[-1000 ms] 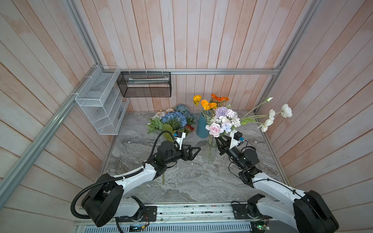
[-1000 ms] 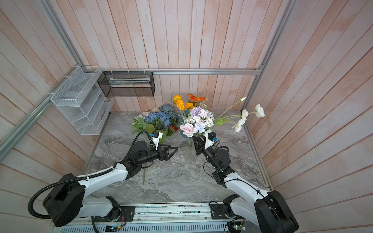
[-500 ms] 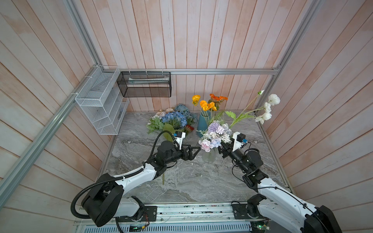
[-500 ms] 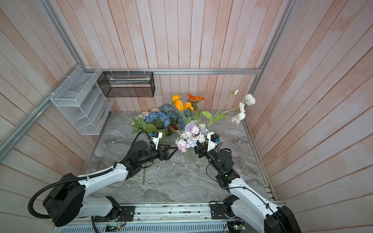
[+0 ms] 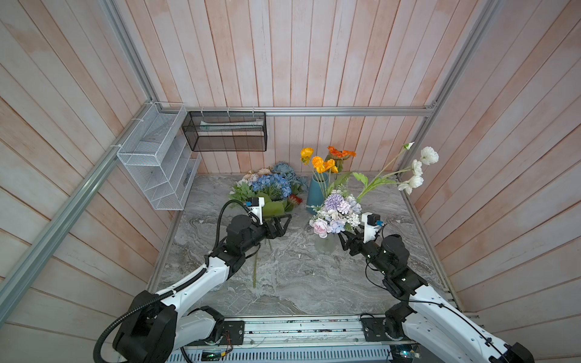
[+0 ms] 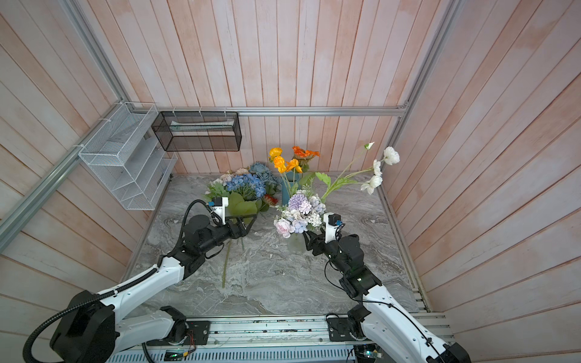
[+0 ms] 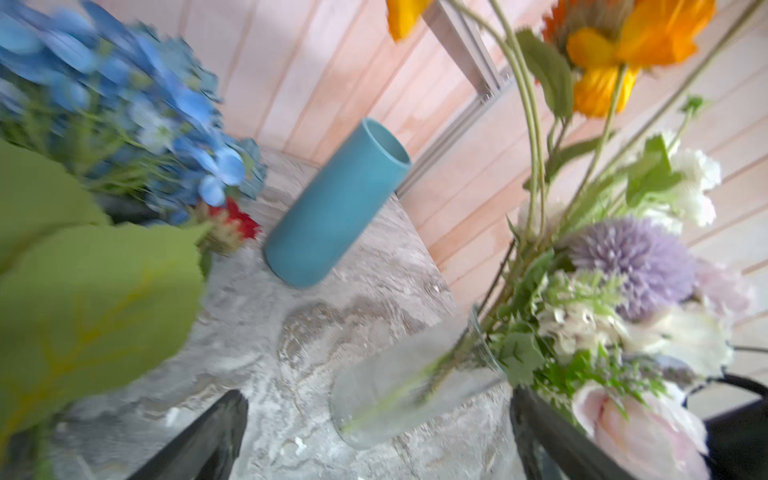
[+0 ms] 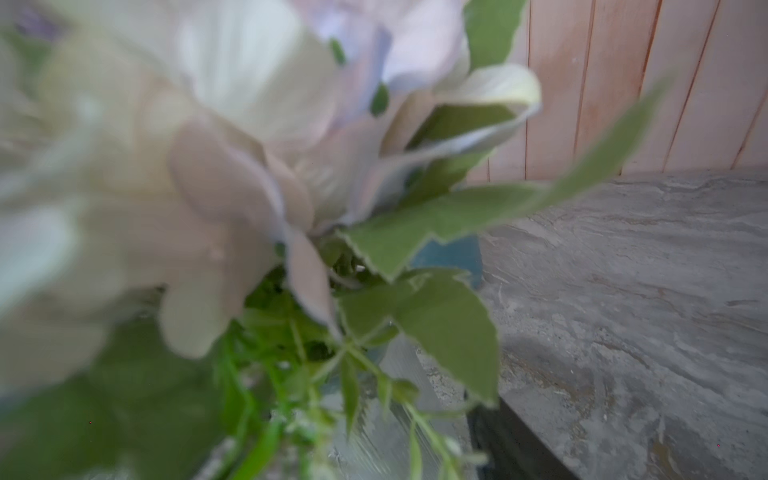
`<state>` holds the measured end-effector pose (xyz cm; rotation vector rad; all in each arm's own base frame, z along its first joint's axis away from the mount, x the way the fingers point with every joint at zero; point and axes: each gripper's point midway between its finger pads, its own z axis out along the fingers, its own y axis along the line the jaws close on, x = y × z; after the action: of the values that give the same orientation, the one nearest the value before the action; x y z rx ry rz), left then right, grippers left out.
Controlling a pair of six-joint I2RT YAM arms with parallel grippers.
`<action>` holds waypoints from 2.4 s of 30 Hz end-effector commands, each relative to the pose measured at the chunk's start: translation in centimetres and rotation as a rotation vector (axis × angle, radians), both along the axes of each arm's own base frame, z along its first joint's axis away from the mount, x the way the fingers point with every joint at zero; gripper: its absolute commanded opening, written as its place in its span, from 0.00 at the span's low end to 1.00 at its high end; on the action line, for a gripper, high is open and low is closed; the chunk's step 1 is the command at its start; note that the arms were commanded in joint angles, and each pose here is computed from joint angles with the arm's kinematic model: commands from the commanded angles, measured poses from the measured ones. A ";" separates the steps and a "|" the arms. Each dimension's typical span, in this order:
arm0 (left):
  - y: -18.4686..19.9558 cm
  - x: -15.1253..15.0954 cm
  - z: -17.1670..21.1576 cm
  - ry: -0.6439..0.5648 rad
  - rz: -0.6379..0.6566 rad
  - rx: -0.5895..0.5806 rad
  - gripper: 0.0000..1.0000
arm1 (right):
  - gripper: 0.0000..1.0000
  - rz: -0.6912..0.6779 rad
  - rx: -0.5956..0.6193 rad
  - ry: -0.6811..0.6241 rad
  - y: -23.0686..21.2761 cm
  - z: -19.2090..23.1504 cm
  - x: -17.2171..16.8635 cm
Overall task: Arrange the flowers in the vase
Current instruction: 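Open the right gripper and withdraw while the left gripper grasps the hydrangea stem, then lift the blue hydrangea upward with the left gripper while the right gripper approaches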
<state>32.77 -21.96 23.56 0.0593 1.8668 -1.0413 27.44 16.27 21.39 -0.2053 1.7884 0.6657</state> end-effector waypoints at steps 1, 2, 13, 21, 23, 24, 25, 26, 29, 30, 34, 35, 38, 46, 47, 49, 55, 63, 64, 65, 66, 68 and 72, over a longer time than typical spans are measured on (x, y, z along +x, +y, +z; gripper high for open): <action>2.9 0.4 -0.4 0.015 0.086 0.056 1.00 | 0.75 -0.020 -0.006 0.143 -0.4 -1.6 -0.5; 3.8 0.5 -0.6 0.025 0.114 0.077 1.00 | 0.76 0.001 0.003 0.171 -0.1 -2.0 -0.8; 8.4 -1.5 -6.6 0.168 0.203 0.289 1.00 | 0.75 0.138 0.001 0.289 4.0 -4.7 -4.5; 9.3 -3.3 -13.3 0.331 0.197 0.370 0.77 | 0.69 0.276 0.069 0.283 8.8 -5.2 -7.1; 9.2 -3.3 -14.2 0.355 0.192 0.376 0.70 | 0.68 0.293 0.095 0.283 9.8 -5.0 -7.1; 9.2 -3.3 -14.6 0.367 0.189 0.381 0.69 | 0.67 0.300 0.111 0.282 10.3 -4.8 -7.1; 9.2 -3.2 -15.0 0.376 0.190 0.387 0.68 | 0.67 0.310 0.117 0.283 10.8 -4.7 -7.1; 9.2 -3.0 -15.3 0.385 0.189 0.392 0.65 | 0.66 0.319 0.120 0.282 11.3 -4.6 -7.1; 9.0 -2.8 -16.3 0.409 0.183 0.408 0.58 | 0.64 0.344 0.112 0.280 12.7 -4.3 -7.2; 9.0 -2.7 -16.7 0.417 0.184 0.415 0.56 | 0.64 0.352 0.108 0.280 13.1 -4.3 -7.3; 9.0 -2.5 -17.8 0.446 0.180 0.435 0.49 | 0.63 0.373 0.092 0.282 14.3 -4.4 -7.4; 8.9 -2.5 -18.1 0.452 0.175 0.438 0.48 | 0.63 0.377 0.090 0.277 14.5 -4.3 -7.4; 8.7 -2.4 -18.4 0.458 0.167 0.439 0.42 | 0.62 0.391 0.089 0.260 15.0 -3.9 -7.4; 8.2 -2.0 -18.7 0.453 0.143 0.435 0.22 | 0.62 0.422 0.062 0.142 16.2 -0.8 -7.2; 8.1 -2.0 -18.7 0.455 0.141 0.436 0.17 | 0.62 0.426 0.055 0.125 16.3 -0.2 -7.1; 8.1 -1.9 -18.6 0.455 0.139 0.435 0.10 | 0.62 0.435 0.040 0.097 16.6 0.8 -7.0; 8.1 -1.6 -18.0 0.432 0.145 0.434 0.00 | 0.61 0.453 0.042 -0.029 17.2 4.7 -6.7; 8.3 -1.5 -16.4 0.389 0.154 0.435 0.00 | 0.61 0.502 0.054 -0.151 18.6 10.1 -6.6; 8.3 -1.5 -16.0 0.378 0.158 0.431 0.00 | 0.61 0.503 0.057 -0.165 18.7 10.6 -6.6; 8.4 -1.5 -15.5 0.364 0.162 0.427 0.00 | 0.61 0.503 0.059 -0.178 18.7 11.1 -6.5; 8.4 -1.5 -14.9 0.347 0.165 0.420 0.00 | 0.61 0.501 0.060 -0.190 18.7 11.5 -6.5; 8.4 -1.7 -13.6 0.308 0.172 0.399 0.00 | 0.61 0.495 0.063 -0.221 18.6 12.5 -6.4; 8.6 -2.1 -10.8 0.230 0.198 0.329 0.00 | 0.62 0.475 0.068 -0.267 18.3 13.9 -6.2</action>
<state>30.61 -13.67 10.89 -0.0350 2.2699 -0.6078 21.19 34.51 33.22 -0.6519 1.5301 1.0014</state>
